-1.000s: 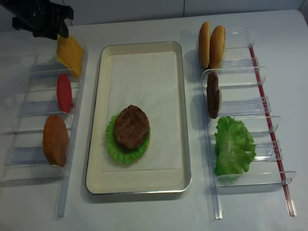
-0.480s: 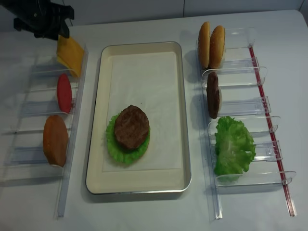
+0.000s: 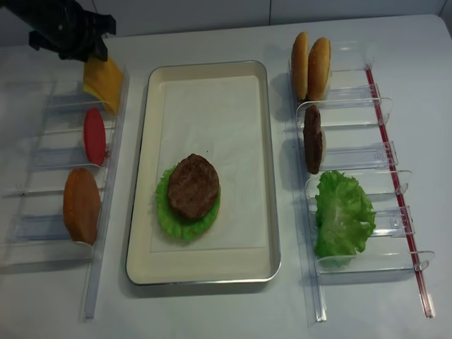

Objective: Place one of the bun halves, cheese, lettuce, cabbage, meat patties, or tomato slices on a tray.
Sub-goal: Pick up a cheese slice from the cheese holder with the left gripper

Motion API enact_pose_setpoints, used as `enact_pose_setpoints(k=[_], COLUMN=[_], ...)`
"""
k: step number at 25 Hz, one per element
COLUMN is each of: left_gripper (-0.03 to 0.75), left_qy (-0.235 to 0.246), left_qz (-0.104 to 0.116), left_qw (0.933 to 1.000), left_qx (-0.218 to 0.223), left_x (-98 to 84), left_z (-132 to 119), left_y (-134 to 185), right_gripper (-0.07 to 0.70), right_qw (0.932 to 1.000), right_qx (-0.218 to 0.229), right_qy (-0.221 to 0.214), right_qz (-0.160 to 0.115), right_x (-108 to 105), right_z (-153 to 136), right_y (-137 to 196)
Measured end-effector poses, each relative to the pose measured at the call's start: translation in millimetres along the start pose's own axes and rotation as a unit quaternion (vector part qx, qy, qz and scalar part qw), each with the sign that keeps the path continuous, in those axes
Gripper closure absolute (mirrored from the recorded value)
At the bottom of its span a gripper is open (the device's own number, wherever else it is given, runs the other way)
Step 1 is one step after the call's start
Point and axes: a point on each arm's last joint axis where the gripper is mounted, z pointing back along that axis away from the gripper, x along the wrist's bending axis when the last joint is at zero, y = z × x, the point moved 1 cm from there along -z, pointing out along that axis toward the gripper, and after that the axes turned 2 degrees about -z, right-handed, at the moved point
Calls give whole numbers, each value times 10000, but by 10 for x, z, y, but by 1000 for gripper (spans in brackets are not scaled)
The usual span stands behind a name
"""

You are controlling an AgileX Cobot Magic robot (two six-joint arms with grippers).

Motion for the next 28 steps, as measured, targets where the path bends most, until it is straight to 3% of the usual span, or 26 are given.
enact_pose_setpoints(k=[3, 10, 14, 20, 28], left_gripper=[572, 611, 726, 731, 732], left_qy=[27, 47, -19, -27, 189], left_qz=[12, 33, -20, -97, -157], left_qw=[9999, 9994, 9994, 9993, 9989], left_qx=[123, 332, 357, 368, 401], left_x=[-5, -10, 3, -16, -127], left_z=[0, 2, 8, 137, 507], left_y=[25, 67, 69, -12, -124], right_gripper=[374, 373, 374, 374, 374], right_qw=[10000, 10000, 10000, 10000, 10000], right_qx=[0, 0, 0, 0, 0], right_qy=[0, 0, 0, 0, 0], right_qz=[0, 0, 0, 0, 0], right_x=[0, 0, 0, 0, 0], right_z=[0, 0, 0, 0, 0], right_y=[0, 0, 0, 0, 0])
